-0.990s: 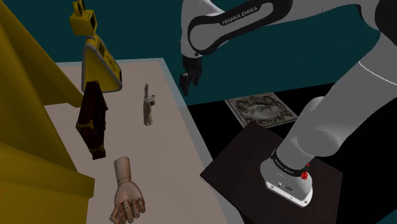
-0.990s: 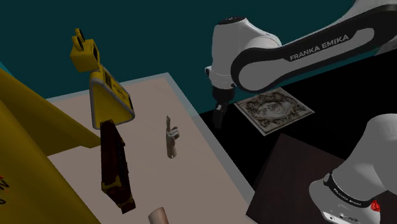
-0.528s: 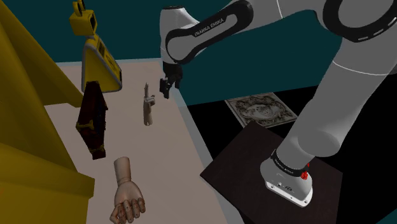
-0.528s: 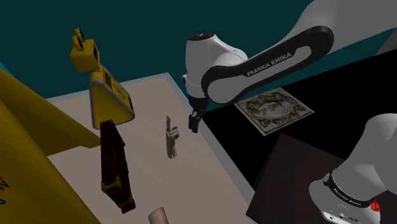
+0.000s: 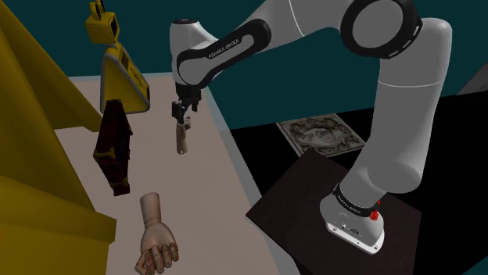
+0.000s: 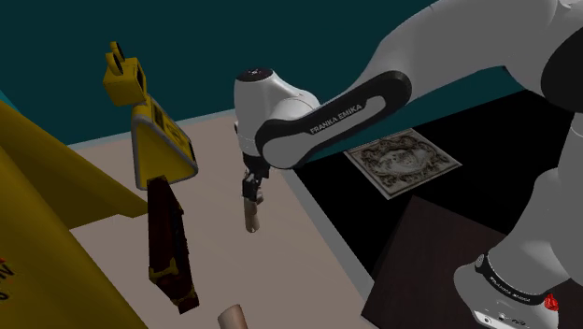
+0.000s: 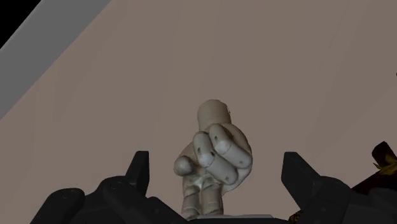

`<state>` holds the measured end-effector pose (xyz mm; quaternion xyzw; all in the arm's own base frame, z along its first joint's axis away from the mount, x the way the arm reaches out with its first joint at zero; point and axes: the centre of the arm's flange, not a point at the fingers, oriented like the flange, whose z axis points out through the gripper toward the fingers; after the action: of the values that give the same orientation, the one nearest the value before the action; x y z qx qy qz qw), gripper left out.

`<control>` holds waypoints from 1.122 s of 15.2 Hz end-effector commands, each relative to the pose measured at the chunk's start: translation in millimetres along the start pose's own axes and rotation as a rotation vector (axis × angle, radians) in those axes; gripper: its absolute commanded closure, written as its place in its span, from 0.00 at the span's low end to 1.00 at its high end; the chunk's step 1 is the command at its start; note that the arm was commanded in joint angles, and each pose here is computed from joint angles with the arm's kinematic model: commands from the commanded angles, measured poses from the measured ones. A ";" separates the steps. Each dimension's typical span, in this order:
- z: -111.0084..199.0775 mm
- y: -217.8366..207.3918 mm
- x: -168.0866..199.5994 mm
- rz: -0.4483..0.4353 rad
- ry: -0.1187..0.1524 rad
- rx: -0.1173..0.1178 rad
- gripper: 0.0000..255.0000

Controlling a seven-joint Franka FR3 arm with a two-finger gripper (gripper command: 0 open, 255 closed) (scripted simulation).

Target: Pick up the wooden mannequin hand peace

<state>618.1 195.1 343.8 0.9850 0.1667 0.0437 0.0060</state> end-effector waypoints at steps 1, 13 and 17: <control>7.4 -2.4 6.5 -0.003 0.006 -0.001 0.00; 42.2 -2.8 3.3 -0.003 0.006 -0.001 1.00; 41.8 -2.9 3.5 -0.003 0.006 -0.001 1.00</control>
<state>624.2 200.5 303.9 0.9844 0.1692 0.0483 0.0051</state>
